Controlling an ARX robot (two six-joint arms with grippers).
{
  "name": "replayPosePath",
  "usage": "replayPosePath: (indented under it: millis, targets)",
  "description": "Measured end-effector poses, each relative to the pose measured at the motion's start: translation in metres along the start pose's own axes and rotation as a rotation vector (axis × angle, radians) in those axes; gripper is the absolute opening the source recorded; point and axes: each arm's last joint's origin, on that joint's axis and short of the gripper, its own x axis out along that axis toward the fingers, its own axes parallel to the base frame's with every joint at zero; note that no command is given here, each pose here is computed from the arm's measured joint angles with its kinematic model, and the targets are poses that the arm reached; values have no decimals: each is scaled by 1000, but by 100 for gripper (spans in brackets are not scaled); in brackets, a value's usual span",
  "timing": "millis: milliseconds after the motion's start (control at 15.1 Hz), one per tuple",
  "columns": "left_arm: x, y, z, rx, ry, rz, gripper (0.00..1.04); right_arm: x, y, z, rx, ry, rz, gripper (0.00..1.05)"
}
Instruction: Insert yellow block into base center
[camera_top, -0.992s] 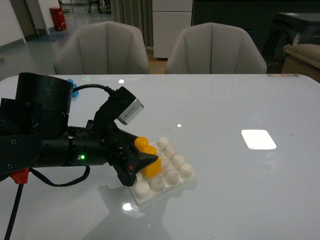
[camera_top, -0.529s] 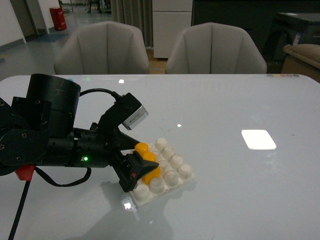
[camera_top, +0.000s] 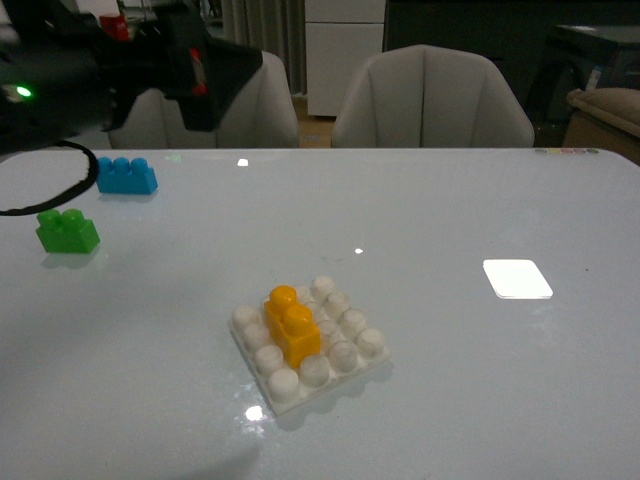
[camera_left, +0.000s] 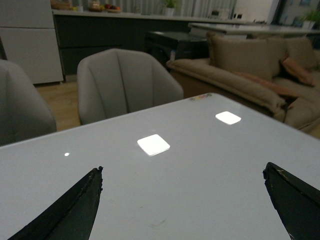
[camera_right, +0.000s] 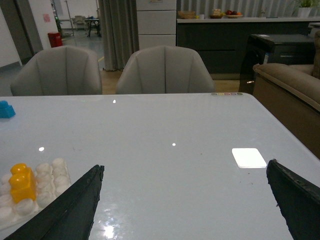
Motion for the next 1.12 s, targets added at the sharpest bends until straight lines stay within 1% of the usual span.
replayPosePath:
  millis: [66,198,264,331,397,463,595,661,727,793,926,1124]
  targets:
    - [-3,-2,2,-4,-8,0,98,0,0,0,0,0,0,98]
    - [-42,-21,23,-21,-77,38,98,0,0,0,0,0,0,98]
    - [-65,-34,29,-10,-25,269,86,0,0,0,0,0,0,98]
    - [-99,-40,27,30,29,473,74,0,0,0,0,-1,0,98]
    - [-130,-39,22,49,61,610,63,0,0,0,0,0,-1,98]
    - [-158,-42,18,61,55,671,50,0,0,0,0,0,0,98]
    - [-175,-53,21,93,-23,643,28,0,0,0,0,0,0,98]
    - [-183,-53,15,94,-20,620,16,0,0,0,0,0,0,98]
    - [-192,-50,4,86,8,646,3,0,0,0,0,0,0,98]
    - [-198,-51,-2,84,15,659,2,0,0,0,0,0,0,98]
    - [-204,-57,-6,90,-4,644,2,0,0,0,0,0,0,98]
    - [-214,-63,-16,87,7,644,2,0,0,0,0,0,0,98]
